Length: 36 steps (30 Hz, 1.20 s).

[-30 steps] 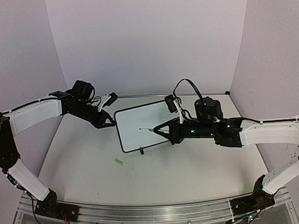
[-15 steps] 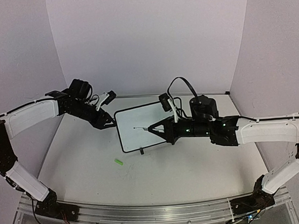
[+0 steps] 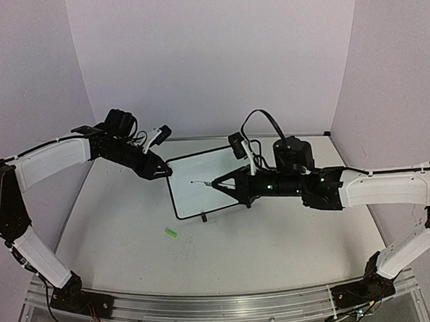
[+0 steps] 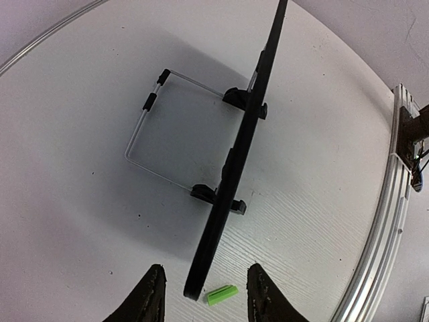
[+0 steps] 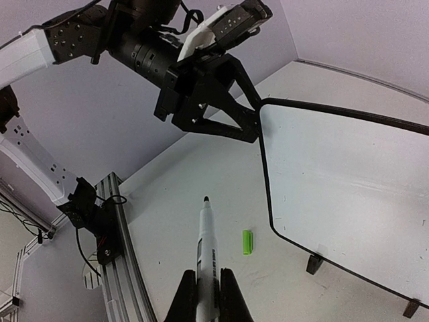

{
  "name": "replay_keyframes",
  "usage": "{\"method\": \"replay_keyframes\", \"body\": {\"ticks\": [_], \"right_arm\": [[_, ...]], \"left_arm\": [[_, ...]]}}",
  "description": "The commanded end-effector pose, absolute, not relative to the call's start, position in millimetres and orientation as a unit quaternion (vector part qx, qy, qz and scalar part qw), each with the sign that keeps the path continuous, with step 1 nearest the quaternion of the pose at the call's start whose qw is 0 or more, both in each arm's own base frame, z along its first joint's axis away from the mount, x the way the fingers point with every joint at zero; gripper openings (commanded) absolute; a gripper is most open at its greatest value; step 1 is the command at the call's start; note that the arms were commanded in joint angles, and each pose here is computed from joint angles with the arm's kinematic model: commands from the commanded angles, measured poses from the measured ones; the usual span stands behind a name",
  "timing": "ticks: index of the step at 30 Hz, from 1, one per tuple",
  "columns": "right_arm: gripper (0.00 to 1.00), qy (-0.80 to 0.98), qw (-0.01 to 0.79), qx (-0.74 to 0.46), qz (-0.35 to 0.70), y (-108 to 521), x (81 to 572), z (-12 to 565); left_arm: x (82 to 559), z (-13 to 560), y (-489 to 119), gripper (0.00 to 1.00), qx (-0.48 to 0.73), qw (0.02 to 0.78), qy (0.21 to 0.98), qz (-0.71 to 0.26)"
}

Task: Write a sentence on the whiteboard
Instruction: Hold the whiteboard at the center of the board, then write a sentence on the whiteboard.

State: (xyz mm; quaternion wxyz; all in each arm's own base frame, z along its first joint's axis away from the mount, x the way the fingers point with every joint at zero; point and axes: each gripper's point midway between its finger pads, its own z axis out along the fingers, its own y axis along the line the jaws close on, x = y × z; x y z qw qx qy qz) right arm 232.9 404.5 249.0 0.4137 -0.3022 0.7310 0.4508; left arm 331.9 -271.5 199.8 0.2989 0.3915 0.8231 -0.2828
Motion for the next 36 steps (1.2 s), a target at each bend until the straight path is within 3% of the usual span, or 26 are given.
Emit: {"method": "replay_keyframes", "body": {"ticks": [1, 20, 36], "right_arm": [[0.00, 0.708, 0.436, -0.301, 0.467, 414, 233, 271], [0.00, 0.714, 0.459, -0.270, 0.455, 423, 255, 274], [0.00, 0.678, 0.427, -0.299, 0.518, 438, 284, 262]], "left_arm": [[345, 216, -284, 0.38, 0.402, 0.318, 0.806, -0.297], [335, 197, -276, 0.00, 0.431, 0.289, 0.808, -0.278], [330, 185, -275, 0.00, 0.445, 0.272, 0.807, -0.276]]}}
